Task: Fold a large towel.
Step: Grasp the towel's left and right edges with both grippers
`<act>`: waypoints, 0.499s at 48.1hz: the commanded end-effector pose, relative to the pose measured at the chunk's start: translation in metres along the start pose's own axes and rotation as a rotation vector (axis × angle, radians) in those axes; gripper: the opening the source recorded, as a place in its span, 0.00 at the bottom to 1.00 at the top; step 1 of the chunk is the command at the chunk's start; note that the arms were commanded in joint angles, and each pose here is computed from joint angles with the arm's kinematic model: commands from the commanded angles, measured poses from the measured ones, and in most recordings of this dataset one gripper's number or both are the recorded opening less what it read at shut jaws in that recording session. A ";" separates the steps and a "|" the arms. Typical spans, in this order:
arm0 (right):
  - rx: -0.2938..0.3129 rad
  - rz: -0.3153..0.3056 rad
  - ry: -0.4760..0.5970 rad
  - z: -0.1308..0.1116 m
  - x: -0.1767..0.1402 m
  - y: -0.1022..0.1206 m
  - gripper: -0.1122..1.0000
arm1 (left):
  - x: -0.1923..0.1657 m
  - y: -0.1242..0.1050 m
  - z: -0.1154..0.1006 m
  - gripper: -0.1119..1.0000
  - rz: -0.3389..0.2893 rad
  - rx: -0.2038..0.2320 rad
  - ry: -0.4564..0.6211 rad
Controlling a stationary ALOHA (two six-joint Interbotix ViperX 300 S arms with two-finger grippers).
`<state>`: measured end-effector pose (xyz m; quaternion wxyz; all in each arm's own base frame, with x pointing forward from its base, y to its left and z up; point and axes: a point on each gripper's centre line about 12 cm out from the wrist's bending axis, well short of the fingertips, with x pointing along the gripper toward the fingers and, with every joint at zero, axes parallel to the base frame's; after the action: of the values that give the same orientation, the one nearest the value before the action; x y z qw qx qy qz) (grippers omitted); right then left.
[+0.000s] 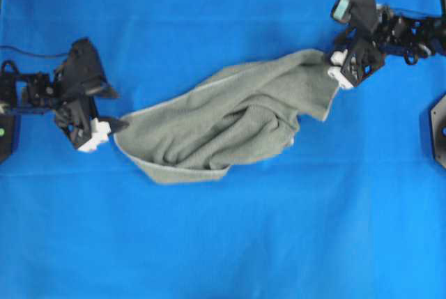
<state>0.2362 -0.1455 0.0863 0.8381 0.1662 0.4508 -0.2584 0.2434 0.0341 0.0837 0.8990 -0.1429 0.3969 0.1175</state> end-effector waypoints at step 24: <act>-0.022 0.003 -0.024 0.020 -0.017 0.002 0.12 | -0.001 -0.002 0.009 0.12 0.036 0.035 0.180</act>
<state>0.2393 -0.1455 0.0935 0.8335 0.1613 0.4650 -0.2512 0.2489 0.0359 0.0830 0.8589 -0.1347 0.4800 0.1174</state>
